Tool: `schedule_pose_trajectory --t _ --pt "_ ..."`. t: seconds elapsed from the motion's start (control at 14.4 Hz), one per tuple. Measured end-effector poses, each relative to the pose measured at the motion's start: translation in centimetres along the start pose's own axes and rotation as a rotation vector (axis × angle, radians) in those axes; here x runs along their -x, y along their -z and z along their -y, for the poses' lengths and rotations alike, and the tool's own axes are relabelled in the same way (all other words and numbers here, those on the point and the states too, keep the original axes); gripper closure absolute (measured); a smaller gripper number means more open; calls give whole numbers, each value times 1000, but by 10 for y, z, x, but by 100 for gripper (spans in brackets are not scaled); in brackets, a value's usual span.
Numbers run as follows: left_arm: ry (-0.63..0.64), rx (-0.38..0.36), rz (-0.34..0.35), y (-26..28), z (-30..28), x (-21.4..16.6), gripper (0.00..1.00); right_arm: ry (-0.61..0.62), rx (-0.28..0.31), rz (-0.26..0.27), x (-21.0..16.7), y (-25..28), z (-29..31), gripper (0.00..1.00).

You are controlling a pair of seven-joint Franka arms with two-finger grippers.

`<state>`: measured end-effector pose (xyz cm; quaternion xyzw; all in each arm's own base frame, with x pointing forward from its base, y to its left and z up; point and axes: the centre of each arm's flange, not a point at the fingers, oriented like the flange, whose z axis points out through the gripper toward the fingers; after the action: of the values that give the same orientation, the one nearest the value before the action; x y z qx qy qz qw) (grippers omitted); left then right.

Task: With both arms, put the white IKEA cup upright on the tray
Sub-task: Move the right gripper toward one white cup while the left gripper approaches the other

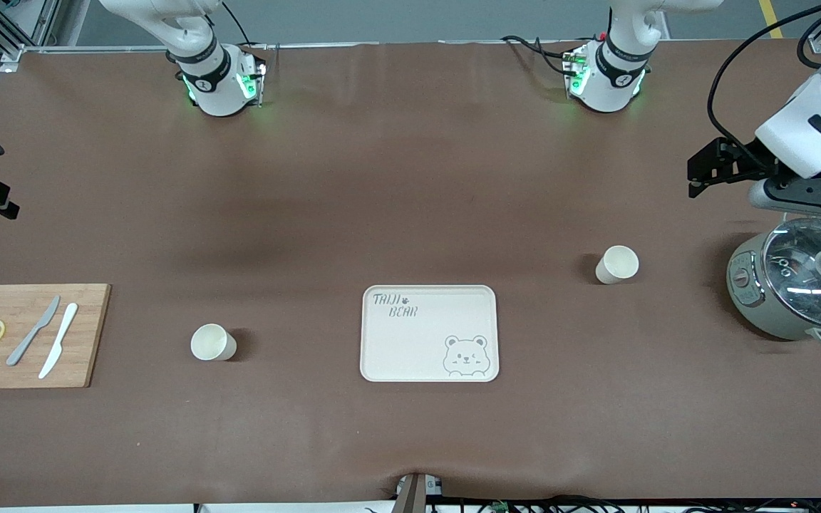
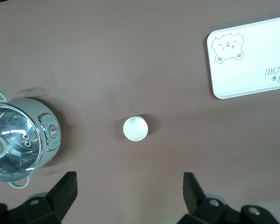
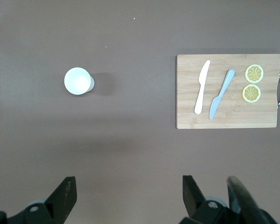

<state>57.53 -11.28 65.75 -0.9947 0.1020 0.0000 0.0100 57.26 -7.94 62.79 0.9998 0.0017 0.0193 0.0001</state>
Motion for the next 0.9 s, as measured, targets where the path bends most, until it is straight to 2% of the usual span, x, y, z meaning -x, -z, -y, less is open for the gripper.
schedule_pose_trajectory --t 0.28,0.48,0.69,0.9 --pt "-6 6 -19 -1 4 -3 0 0 0 1 0 0 0 0" --pt "-38 7 12 -16 9 -4 0 1 0 0 0 0 1 0" --pt "-50 10 50 -50 24 -7 0 10 -1 1 -3 -3 6 0" --pt "-47 8 27 -106 28 -11 0 38 4 -14 -20 -21 22 0"
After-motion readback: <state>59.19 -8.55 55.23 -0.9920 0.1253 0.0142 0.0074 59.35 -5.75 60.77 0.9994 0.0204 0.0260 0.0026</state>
